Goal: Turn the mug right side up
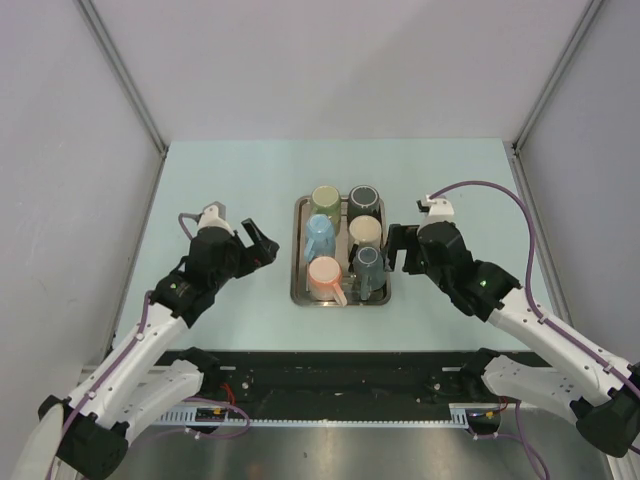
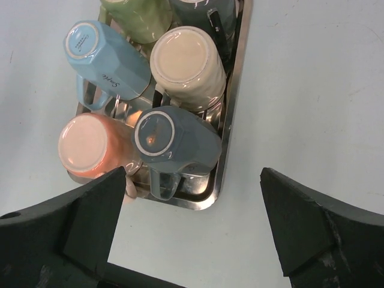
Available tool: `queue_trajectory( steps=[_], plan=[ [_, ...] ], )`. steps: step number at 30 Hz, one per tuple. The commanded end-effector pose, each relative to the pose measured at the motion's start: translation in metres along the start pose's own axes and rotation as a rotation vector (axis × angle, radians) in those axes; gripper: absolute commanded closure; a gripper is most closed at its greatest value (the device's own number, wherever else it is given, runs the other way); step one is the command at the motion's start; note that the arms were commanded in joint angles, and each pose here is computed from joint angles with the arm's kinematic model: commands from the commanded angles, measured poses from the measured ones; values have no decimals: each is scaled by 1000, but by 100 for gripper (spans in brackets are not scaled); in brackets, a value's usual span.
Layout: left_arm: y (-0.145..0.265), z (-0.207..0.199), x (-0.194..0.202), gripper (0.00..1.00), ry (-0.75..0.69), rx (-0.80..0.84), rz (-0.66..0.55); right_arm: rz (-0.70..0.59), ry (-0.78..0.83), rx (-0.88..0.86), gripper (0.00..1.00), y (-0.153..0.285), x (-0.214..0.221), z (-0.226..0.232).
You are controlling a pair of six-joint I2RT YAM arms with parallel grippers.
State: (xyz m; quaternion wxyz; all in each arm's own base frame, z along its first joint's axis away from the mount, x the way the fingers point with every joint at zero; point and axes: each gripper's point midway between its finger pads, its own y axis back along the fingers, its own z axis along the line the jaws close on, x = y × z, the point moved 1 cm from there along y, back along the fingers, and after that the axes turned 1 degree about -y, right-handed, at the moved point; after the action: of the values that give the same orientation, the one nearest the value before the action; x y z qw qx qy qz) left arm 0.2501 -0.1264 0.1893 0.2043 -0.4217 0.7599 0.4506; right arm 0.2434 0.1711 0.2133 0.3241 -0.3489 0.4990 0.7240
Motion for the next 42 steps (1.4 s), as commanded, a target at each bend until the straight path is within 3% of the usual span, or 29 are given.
queue_trajectory(
  steps=[1,7,8,11,16,22,25,28,30,31,33,42],
  plan=[
    [4,6,-1,0,15,-18,-20,-15,38,-61,0,7,-3,12],
    [6,7,6,0,-46,21,-7,-78,121,9,1,17,-3,28],
    [6,8,8,0,-51,19,-2,-74,164,144,0,12,2,11],
    [4,10,12,0,-58,17,8,-68,193,261,0,9,9,6],
    [3,17,17,0,-44,-6,15,-8,141,202,1,2,25,21],
    [0,21,24,0,-25,-16,29,25,118,176,16,1,34,28],
    [-1,21,26,0,-21,-10,34,20,113,163,41,-1,39,38],
    [-2,20,28,0,-21,-4,43,37,90,143,48,-5,48,48],
    [-2,21,29,0,-20,-6,46,54,82,122,41,-6,53,55],
    [-1,22,30,0,-21,-6,45,61,86,111,30,-6,57,60],
    [0,23,31,0,-17,-8,43,72,74,117,25,-8,64,63],
    [7,34,38,1,31,-17,23,83,31,170,31,-25,88,72]
  ],
)
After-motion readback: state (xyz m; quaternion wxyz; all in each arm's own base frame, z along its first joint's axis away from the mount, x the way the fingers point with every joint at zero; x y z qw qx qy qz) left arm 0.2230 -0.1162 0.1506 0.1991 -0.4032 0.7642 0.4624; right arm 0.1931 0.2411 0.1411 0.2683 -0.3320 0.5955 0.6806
